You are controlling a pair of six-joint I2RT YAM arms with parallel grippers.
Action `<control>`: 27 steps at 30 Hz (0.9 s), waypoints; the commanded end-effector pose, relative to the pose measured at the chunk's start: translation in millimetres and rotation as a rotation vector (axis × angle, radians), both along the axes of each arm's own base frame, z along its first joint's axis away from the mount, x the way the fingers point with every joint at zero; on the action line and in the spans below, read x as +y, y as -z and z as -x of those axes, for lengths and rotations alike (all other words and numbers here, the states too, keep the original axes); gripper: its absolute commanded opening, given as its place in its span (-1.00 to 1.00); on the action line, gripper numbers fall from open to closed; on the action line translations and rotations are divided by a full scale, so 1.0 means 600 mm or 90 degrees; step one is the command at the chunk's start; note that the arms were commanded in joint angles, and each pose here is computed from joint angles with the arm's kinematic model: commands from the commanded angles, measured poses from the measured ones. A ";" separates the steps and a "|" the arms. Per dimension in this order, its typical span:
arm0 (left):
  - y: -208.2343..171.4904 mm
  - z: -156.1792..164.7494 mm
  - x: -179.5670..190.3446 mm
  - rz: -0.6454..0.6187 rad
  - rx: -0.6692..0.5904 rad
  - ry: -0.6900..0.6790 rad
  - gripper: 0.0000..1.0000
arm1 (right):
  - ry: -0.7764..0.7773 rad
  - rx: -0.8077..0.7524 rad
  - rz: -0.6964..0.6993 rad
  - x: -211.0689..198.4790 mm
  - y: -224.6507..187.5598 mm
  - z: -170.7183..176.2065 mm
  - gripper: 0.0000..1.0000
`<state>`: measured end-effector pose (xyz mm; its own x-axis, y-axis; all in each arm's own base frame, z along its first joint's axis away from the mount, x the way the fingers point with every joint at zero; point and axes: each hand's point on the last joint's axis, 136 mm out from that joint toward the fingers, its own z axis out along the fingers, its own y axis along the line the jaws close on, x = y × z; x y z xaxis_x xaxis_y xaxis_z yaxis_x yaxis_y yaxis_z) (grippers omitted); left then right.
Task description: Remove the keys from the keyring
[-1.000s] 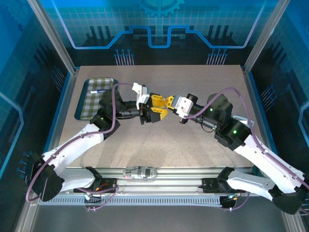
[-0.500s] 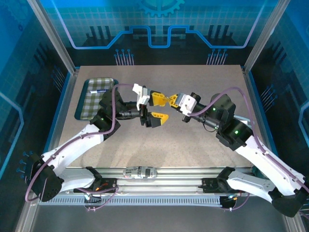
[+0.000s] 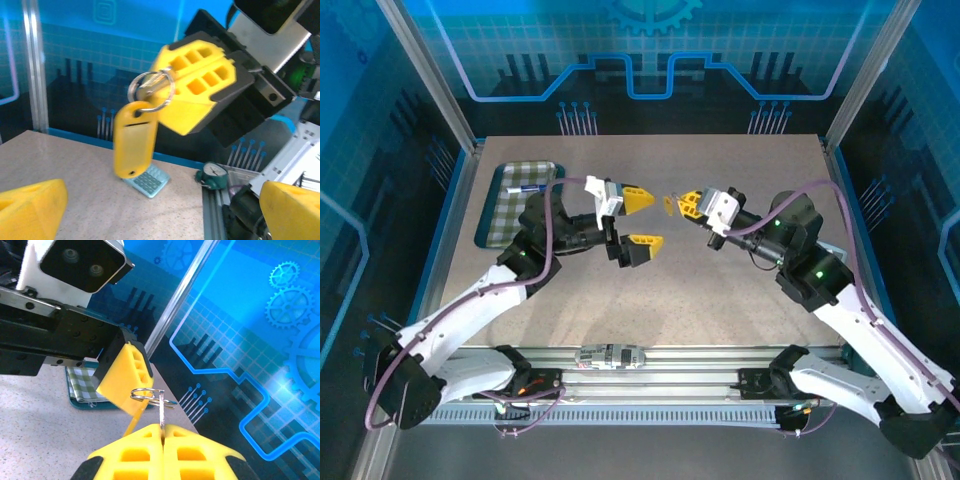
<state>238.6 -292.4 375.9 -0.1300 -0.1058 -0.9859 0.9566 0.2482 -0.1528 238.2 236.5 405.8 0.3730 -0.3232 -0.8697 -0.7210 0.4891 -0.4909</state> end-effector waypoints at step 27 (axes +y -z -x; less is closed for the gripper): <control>-0.114 -0.078 0.046 0.061 0.275 0.181 -0.02 | -0.566 0.092 -0.084 0.041 -0.028 0.013 -1.00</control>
<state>302.3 -262.9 435.7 -0.5196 -0.1744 -0.8364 0.8424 0.0587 -0.5356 235.8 269.6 408.4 0.2584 0.1143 -0.9592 -0.9424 -0.1884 -0.2764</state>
